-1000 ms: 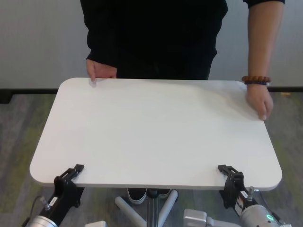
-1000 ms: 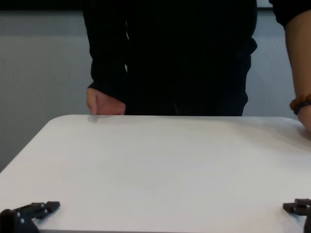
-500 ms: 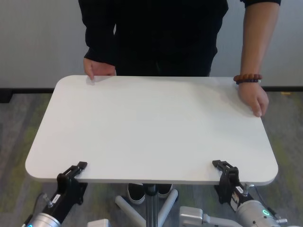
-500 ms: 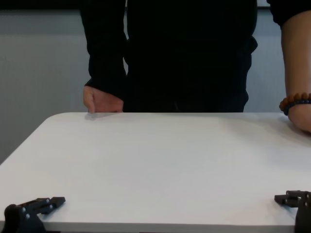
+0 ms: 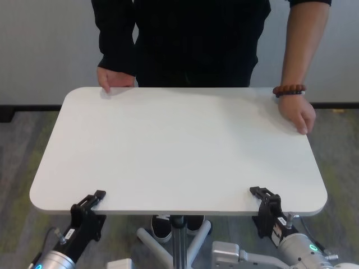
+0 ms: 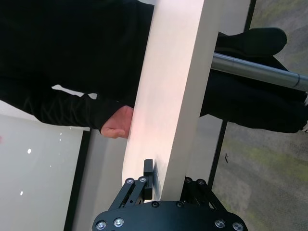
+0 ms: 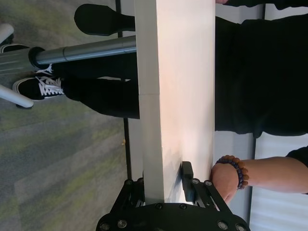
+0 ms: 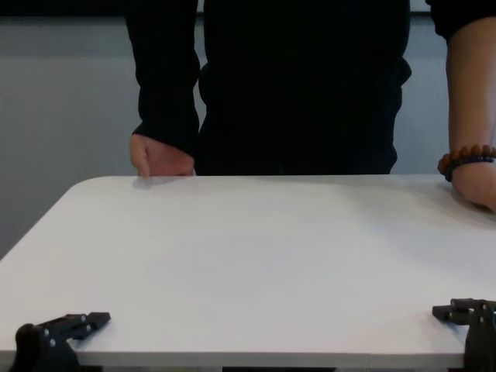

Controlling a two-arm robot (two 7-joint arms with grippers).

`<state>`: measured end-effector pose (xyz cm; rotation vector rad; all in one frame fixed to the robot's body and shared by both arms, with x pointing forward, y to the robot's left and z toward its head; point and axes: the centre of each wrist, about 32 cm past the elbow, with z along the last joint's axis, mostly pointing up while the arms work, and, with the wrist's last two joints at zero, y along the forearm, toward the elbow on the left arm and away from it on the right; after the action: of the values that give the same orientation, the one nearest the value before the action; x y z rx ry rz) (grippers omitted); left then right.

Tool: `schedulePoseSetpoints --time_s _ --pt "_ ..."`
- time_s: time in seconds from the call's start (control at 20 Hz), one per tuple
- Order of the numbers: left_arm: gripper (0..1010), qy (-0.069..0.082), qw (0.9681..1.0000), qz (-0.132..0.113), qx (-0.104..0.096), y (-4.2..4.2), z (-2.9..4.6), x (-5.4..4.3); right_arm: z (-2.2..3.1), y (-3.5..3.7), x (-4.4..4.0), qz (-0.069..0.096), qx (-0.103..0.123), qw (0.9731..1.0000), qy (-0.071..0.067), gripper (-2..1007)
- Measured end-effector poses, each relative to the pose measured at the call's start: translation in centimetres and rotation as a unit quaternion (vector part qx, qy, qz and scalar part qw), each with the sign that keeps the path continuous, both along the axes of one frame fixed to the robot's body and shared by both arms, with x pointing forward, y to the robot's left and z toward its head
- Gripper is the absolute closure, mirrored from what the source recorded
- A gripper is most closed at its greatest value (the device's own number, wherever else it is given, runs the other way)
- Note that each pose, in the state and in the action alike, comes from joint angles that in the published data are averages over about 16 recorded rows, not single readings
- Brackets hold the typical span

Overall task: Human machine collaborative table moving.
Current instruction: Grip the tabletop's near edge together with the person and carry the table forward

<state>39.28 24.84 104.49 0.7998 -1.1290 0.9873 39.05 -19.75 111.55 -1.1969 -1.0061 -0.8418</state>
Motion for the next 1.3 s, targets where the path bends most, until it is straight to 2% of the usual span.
schedulePoseSetpoints --time_s 0.65,1.3 --pt "730 -0.011 0.9999 -0.001 0.006 -0.58 0.18 1.49 -0.25 -0.03 1.31 0.003 0.003 1.0 0.001 660" --pt "730 -0.02 0.9997 0.0 0.011 -1.29 0.32 3.32 -0.48 -0.37 2.88 0.007 0.002 1.0 0.003 660"
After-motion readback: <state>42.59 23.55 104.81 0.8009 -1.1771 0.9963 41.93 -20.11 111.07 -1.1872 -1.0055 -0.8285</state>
